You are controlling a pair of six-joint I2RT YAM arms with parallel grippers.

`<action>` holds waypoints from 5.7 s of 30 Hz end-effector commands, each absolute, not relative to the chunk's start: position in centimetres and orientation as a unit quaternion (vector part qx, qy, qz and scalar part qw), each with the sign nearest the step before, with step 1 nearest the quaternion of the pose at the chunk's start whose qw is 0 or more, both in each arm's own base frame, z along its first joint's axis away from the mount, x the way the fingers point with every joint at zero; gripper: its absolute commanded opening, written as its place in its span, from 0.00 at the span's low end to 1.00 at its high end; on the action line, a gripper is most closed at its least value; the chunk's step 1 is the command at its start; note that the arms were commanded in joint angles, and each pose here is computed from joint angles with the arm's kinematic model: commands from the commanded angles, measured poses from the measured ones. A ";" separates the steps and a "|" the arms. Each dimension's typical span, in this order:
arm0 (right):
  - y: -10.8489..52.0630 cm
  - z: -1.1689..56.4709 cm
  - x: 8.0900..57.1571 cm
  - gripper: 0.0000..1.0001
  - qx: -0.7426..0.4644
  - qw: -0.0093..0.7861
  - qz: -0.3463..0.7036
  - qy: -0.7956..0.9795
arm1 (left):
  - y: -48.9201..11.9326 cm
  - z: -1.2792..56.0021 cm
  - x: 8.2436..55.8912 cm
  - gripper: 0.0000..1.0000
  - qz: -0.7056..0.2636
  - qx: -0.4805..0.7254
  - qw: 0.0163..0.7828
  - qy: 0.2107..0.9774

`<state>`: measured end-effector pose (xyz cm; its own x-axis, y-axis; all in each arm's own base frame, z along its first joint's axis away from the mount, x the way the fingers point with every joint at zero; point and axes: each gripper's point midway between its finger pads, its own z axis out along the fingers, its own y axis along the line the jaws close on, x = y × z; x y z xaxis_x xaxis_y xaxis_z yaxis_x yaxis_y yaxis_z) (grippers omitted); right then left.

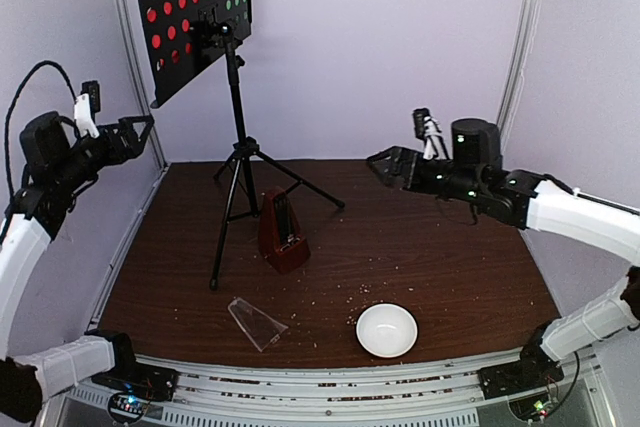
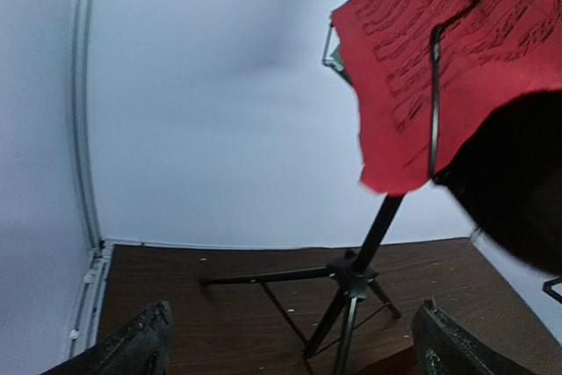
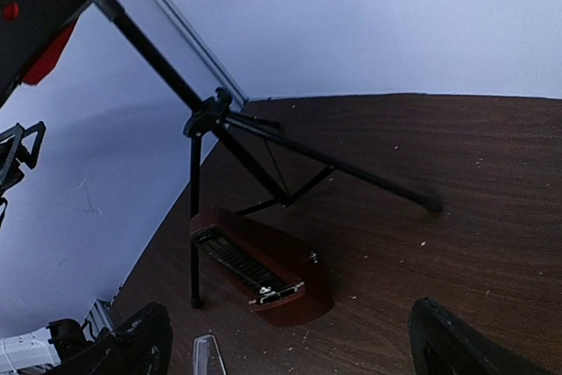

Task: Pack up the instrument practice props

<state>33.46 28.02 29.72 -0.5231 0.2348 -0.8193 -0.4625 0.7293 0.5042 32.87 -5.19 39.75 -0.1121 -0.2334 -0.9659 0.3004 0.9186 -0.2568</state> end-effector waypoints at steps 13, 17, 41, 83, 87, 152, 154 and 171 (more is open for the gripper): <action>46.8 22.2 34.1 0.97 -0.249 0.446 0.221 0.831 | 0.8 33.5 31.5 0.98 -0.015 -0.023 0.661 0.750; 48.5 20.3 35.9 1.00 -0.255 0.444 0.183 0.839 | 1.2 33.1 31.7 0.98 -0.007 -0.029 0.654 0.756; 47.0 18.9 36.1 0.47 -0.238 0.474 0.110 0.841 | 0.4 31.6 32.0 0.98 -0.028 -0.021 0.638 0.769; 44.1 22.3 19.8 1.00 -0.090 0.494 0.167 0.849 | 1.0 30.3 33.0 0.98 -0.011 -0.025 0.622 0.782; 41.8 23.9 19.4 1.00 -0.085 0.502 0.192 0.839 | 0.6 29.7 33.2 0.98 -0.021 -0.016 0.616 0.787; 38.6 17.7 18.6 1.00 -0.384 0.441 0.444 0.679 | -35.0 20.4 18.0 0.60 -0.480 0.441 0.319 0.688; 38.3 17.5 18.7 1.00 -0.381 0.444 0.439 0.682 | -35.3 20.2 18.3 0.60 -0.475 0.446 0.317 0.690; 39.6 17.0 20.1 1.00 -0.386 0.474 0.391 0.688 | -35.9 22.3 19.9 0.68 -0.424 0.494 0.351 0.672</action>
<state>19.17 38.96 15.64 -0.3153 -0.1714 -0.9334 -0.9005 0.3645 0.2372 19.65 -35.53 18.81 -0.3644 0.4188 -0.8318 0.9310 0.1826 -0.3159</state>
